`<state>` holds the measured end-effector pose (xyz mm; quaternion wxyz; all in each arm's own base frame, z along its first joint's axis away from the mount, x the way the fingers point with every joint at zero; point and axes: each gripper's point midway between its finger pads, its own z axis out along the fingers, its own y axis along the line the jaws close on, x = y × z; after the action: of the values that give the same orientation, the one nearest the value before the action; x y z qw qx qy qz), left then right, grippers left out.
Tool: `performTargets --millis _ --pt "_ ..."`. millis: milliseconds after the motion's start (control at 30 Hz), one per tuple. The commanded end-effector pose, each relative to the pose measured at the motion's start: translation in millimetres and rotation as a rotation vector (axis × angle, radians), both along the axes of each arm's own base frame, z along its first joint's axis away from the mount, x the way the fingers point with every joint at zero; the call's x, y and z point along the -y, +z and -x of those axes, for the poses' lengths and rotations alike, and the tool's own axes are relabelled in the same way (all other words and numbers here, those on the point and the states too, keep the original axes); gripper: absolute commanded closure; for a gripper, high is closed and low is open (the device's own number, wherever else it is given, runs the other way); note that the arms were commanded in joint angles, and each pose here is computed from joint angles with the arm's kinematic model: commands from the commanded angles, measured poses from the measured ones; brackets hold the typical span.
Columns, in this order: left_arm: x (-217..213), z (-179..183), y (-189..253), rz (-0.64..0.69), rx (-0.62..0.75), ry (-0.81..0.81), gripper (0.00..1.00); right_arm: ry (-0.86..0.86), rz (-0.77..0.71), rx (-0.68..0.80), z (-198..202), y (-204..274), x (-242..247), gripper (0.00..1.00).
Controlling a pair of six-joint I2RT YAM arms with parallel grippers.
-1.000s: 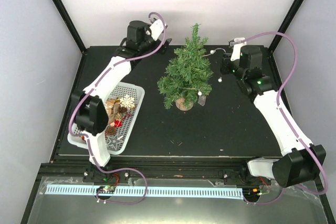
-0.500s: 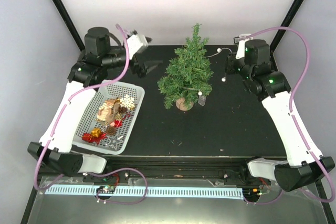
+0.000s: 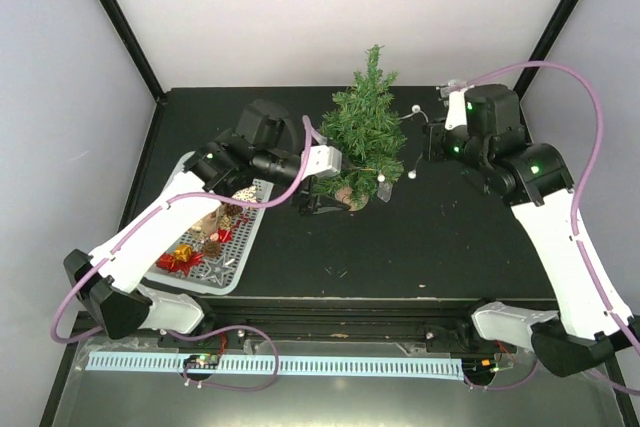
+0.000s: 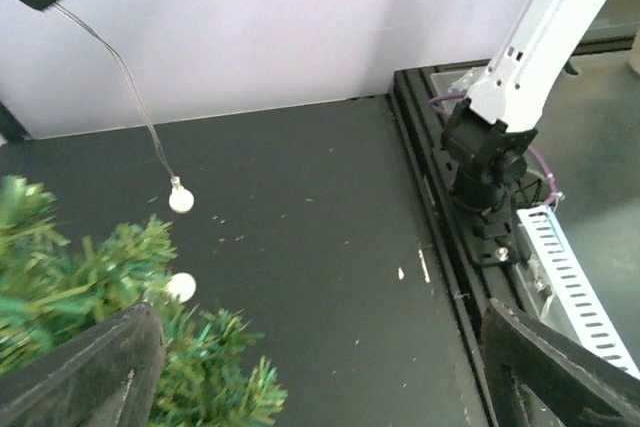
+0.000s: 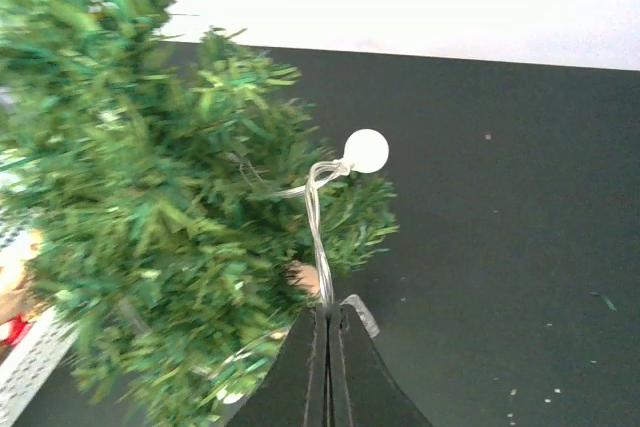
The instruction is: Decorate the small christmas tree
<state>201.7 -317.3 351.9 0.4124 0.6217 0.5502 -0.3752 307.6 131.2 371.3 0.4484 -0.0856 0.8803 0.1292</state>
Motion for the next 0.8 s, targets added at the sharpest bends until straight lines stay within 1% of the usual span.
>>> performTargets --millis 0,100,200,467,600,767 --pt "24 4 0 0.057 -0.024 -0.04 0.15 0.104 -0.148 0.006 32 19 -17 0.99" --pt "37 3 1 0.081 -0.046 -0.058 0.18 0.148 -0.207 0.016 43 27 -23 0.99" --pt "51 2 3 0.102 -0.061 -0.073 0.19 0.172 -0.235 0.016 50 31 -26 0.99" --pt "84 -12 6 0.145 -0.034 -0.01 0.16 0.224 -0.32 0.018 59 38 -37 0.99" --pt "99 -19 2 0.143 -0.054 0.011 0.15 0.235 -0.343 0.023 61 39 -39 0.99" --pt "113 -33 -5 0.13 -0.044 0.063 0.13 0.239 -0.355 0.027 64 39 -39 0.99"
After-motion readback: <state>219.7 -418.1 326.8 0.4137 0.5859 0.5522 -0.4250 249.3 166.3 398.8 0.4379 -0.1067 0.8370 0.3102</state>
